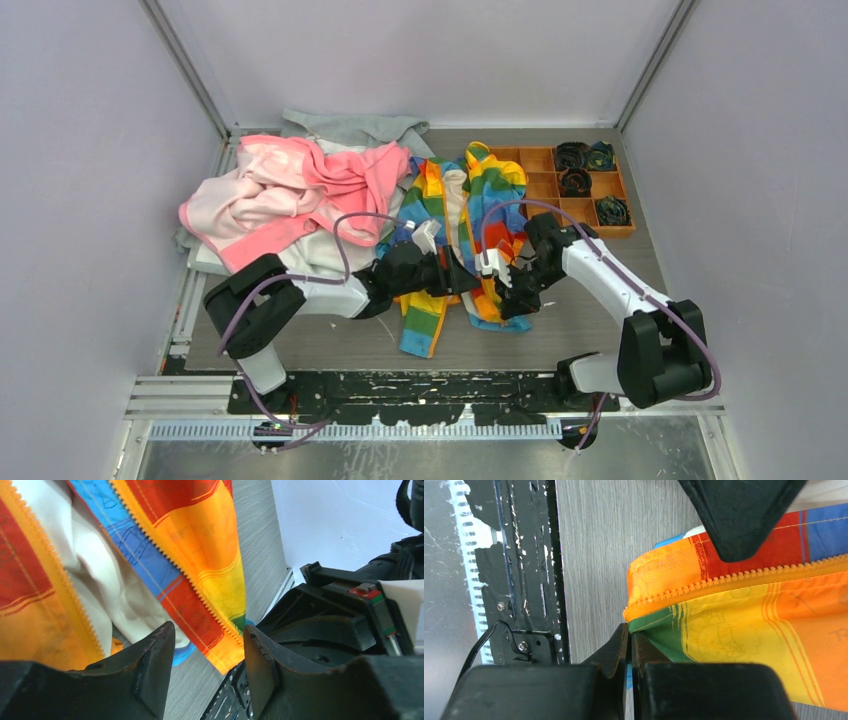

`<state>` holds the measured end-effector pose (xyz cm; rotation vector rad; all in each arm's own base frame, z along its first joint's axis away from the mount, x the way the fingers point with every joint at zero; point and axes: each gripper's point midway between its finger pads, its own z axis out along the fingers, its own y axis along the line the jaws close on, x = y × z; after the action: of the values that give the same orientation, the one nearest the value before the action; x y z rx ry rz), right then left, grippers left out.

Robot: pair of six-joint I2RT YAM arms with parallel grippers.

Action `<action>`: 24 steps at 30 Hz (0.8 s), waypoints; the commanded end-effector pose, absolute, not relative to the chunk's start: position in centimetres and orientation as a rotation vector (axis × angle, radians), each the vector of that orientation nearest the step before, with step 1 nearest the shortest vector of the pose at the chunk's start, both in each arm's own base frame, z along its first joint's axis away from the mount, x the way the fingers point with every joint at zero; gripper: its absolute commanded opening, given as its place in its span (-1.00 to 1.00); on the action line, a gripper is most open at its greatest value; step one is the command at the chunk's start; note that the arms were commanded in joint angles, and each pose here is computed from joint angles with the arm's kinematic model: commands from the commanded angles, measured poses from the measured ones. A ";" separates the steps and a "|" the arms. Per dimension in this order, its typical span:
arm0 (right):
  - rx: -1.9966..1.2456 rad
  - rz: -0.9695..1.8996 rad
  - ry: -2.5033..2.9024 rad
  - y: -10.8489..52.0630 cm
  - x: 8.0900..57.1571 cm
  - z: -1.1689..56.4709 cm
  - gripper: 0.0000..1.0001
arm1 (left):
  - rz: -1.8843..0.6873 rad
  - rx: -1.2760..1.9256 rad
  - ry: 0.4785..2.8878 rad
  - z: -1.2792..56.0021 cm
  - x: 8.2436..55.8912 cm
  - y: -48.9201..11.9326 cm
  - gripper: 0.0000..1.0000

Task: Zip up the jacket
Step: Adjust the zipper on the jacket.

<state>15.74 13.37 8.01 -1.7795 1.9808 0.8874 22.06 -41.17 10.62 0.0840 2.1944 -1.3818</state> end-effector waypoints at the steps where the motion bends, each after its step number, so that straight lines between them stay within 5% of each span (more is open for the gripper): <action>1: -1.805 0.850 1.993 13.0 16.0 7.8 -0.94 | -1.463 0.102 2.122 13.0 23.0 -43.0 -0.01; 11: -1.793 0.811 2.027 12.7 16.5 7.5 -0.94 | -1.421 0.130 2.164 12.1 23.0 -42.7 -0.44; 24: -1.792 0.776 2.066 12.6 16.9 6.8 -0.93 | -1.483 0.147 2.169 12.4 23.0 -44.2 -0.31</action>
<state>16.52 12.40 6.84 -1.7978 2.0647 0.7899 22.54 -43.29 10.84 0.1239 2.2264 -1.4345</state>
